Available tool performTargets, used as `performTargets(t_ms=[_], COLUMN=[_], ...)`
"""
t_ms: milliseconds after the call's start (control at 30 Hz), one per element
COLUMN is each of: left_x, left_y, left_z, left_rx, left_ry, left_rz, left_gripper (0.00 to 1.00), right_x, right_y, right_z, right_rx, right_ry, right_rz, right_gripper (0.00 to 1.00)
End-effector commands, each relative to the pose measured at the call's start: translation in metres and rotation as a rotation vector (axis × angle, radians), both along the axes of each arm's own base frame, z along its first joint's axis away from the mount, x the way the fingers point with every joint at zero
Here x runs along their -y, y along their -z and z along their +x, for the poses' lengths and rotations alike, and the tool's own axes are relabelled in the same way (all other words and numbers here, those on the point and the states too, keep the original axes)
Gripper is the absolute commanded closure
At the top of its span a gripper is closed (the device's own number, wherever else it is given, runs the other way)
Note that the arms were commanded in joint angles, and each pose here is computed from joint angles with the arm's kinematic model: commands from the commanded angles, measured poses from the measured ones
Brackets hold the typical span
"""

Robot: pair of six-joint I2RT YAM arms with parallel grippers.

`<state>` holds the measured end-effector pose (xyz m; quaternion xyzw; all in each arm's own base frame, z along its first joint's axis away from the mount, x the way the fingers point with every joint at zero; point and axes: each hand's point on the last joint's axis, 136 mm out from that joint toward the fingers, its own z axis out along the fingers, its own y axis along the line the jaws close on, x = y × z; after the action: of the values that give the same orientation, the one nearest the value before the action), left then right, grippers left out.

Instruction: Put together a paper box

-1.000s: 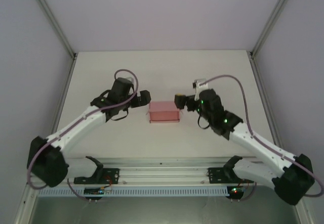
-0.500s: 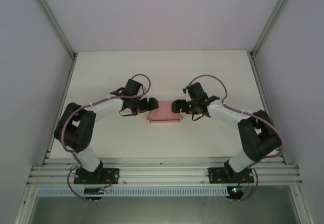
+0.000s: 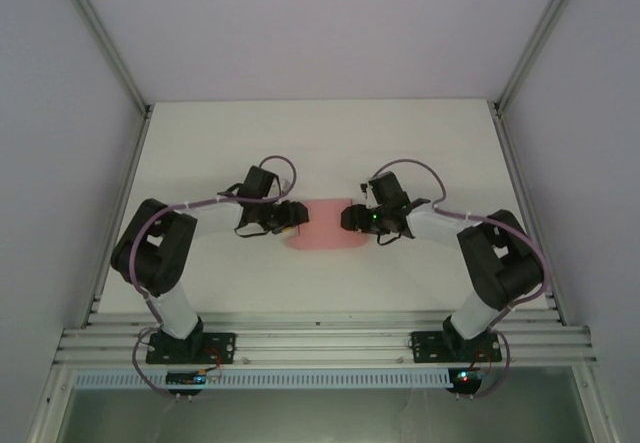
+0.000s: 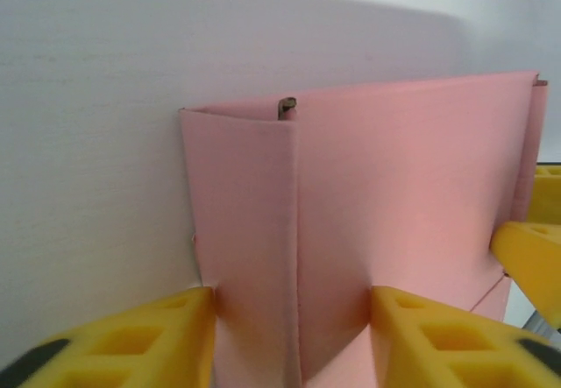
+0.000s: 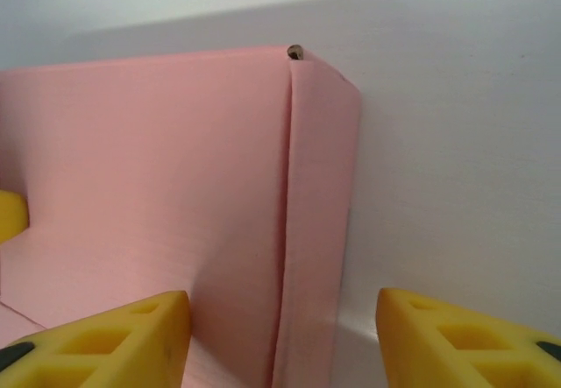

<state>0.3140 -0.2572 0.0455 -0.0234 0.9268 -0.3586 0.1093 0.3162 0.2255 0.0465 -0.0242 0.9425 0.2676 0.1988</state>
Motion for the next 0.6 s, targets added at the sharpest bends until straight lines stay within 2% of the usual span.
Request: performTargets(t_ms=[0,100,233,367,567], left_x=[-0.007,-0.008,-0.015,-0.021,-0.018], left_y=[0.007,0.002,-0.005,-0.017,-0.024], left_z=[0.0,0.001,0.003,0.004,-0.001], left_rx=[0.002,0.023,0.048,0.081,0.132], left_ry=[-0.02,-0.034,-0.07,-0.089,-0.041], left_rz=[-0.013,-0.066,-0.161,-0.312,-0.408], left_gripper=[0.59,0.67,0.71,0.75,0.78], right_x=[0.016,0.014,0.013,0.009,0.0], right_y=[0.002,-0.023,-0.05,-0.068,-0.063], right_z=[-0.01,-0.006,-0.003,-0.004,-0.008], right_rx=[-0.031,0.007,0.018,-0.002,-0.072], right_ry=[0.017,0.028,0.036,0.022,-0.017], right_rz=[-0.045,0.001,0.106,0.206,0.259], right_gripper=[0.35,0.16,0.0,0.0,0.01])
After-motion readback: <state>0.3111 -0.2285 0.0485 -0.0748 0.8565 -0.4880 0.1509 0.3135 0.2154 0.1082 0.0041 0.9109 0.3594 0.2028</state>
